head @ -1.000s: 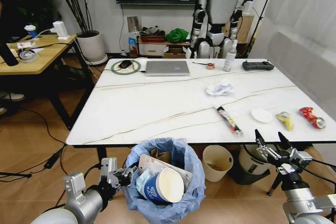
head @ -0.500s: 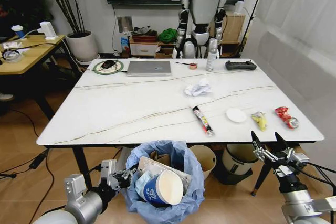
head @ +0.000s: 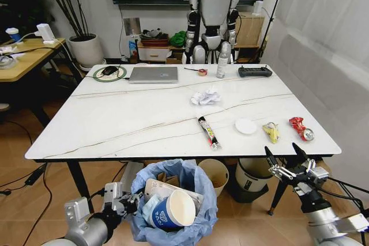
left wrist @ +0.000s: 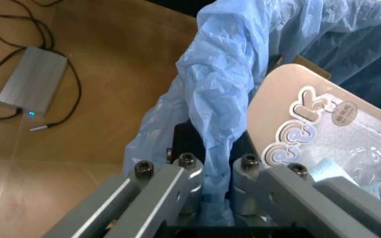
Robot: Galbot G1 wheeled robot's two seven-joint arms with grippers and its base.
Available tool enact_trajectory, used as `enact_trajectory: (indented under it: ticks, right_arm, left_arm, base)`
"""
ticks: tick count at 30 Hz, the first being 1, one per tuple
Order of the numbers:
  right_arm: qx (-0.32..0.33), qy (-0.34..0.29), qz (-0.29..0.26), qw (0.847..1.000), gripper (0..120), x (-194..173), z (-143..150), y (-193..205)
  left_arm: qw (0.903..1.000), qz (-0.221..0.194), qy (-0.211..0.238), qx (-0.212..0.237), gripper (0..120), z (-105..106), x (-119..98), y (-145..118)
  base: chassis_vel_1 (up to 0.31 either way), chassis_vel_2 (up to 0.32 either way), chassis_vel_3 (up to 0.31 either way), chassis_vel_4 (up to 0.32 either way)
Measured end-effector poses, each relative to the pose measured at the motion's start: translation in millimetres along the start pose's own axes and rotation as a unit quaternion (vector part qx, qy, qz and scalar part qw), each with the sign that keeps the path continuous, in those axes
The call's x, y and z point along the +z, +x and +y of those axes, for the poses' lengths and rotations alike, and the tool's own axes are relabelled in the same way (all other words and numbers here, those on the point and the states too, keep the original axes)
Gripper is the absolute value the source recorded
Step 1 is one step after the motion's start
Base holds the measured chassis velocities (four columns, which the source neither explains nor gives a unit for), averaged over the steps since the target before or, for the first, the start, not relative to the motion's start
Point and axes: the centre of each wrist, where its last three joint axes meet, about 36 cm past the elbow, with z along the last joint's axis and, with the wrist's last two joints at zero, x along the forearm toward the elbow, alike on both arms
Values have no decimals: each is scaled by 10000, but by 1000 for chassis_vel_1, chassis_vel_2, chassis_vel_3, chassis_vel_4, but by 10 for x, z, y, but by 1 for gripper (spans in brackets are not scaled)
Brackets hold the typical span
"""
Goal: Pick up the trash bin and place the trash from the table into it.
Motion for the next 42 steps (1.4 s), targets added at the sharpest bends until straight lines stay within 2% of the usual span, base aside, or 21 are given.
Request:
enact_trajectory:
  ticks: [7, 10, 12, 15, 17, 19, 22, 28, 30, 32, 34, 42]
  right_arm:
    - [-68, 337, 128, 9993, 100, -223, 27, -197]
    - [208, 456, 427, 9978, 100, -381, 143, -342]
    - [-3, 323, 533, 9981, 100, -399, 202, -409]
    - [-281, 578, 538, 9965, 100, -389, 134, -472]
    - [-584, 846, 776, 9917, 100, -484, 29, -546]
    - [-841, 740, 1069, 9879, 100, -626, -60, -709]
    - [-929, 588, 1277, 9857, 100, -765, -88, -876]
    - [-947, 1053, 1320, 9811, 100, -888, -215, -1052]
    - [-939, 880, 1336, 9826, 100, -899, -238, -1080]
    - [-869, 432, 1770, 9794, 100, -989, -170, -1123]
    - [-1082, 125, 2122, 9711, 100, -1088, -99, -1187]
    - [-992, -288, 2644, 9589, 100, -1050, 105, -1410]
  left_arm:
    - [9997, 0, 100, -240, 0, 10, -18, 10]
    - [9993, -2, 201, -302, 0, 10, -32, 22]
    - [9991, -25, 263, -330, 0, 17, -28, 8]
    - [9989, -31, 328, -322, 0, 14, -16, -3]
    - [9988, -11, 361, -325, 0, 14, 0, -3]
    - [9987, 7, 381, -332, 0, 18, 15, 1]
    - [9987, 3, 393, -330, 0, 21, 13, -3]
    - [9991, 84, 330, -270, 0, 58, -33, -65]
    - [9991, 83, 325, -243, 0, 63, -50, -85]
    - [9992, 85, 329, -205, 0, 65, -59, -103]
    - [9992, 85, 340, -187, 0, 72, -56, -117]
    - [9991, 79, 360, -194, 0, 89, -22, -134]
  base:
    - [0, 0, 0, 0]
    - [0, 0, 0, 0]
    - [0, 0, 0, 0]
    - [0, 0, 0, 0]
    - [0, 0, 0, 0]
    - [0, 0, 0, 0]
    - [0, 0, 0, 0]
    - [0, 0, 0, 0]
    - [0, 0, 0, 0]
    - [0, 0, 0, 0]
    - [0, 0, 0, 0]
    - [0, 0, 0, 0]
